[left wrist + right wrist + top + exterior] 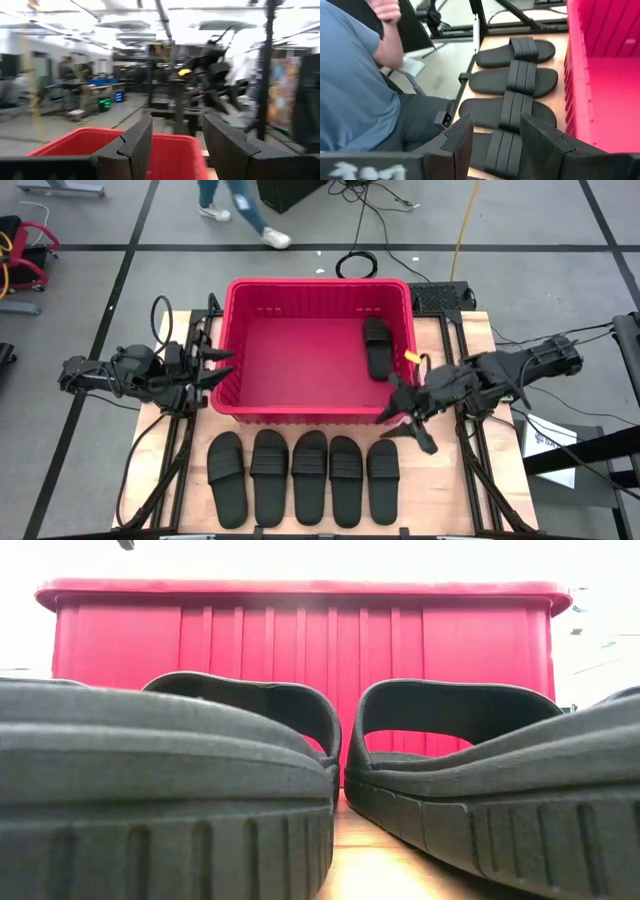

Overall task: Pick and place slides into bin
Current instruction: Put the black slide into the red bin

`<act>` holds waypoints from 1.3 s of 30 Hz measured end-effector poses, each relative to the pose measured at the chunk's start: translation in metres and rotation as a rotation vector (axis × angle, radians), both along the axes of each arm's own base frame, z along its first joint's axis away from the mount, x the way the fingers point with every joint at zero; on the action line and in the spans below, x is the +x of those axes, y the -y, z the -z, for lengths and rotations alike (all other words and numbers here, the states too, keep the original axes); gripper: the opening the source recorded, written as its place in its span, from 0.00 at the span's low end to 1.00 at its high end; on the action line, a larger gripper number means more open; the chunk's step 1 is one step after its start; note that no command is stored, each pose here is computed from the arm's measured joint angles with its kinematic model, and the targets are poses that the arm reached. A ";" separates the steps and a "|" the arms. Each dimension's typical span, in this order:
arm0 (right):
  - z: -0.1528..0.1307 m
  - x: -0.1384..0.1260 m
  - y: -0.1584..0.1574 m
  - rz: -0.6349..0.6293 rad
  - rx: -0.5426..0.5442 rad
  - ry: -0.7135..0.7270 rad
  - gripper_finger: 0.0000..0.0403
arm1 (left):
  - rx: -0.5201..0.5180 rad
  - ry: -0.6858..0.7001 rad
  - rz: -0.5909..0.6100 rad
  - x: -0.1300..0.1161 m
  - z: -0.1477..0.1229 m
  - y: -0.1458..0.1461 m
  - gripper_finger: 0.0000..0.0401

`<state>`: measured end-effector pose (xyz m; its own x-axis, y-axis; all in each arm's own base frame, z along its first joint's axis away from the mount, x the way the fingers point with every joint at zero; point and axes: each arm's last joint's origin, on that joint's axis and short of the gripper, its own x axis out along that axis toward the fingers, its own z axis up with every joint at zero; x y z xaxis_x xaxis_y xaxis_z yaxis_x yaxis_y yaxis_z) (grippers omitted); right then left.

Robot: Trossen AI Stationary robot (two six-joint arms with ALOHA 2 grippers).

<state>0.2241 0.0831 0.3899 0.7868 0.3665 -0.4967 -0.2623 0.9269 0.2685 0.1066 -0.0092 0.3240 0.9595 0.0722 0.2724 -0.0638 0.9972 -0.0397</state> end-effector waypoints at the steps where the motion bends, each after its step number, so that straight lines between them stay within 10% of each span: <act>1: 0.003 0.002 -0.004 0.002 -0.006 -0.011 0.38 | 0.002 -0.002 0.007 0.000 0.000 0.001 0.45; 39: 0.124 0.002 -0.141 0.129 -0.316 -0.471 0.38 | -0.119 -0.097 0.230 0.026 0.014 0.037 0.45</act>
<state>0.2263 0.2241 0.2656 0.4832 0.0588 -0.8735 -0.0609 0.9976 0.0335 0.1324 -0.0459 0.3095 0.9755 -0.1245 0.1811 0.1545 0.9746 -0.1621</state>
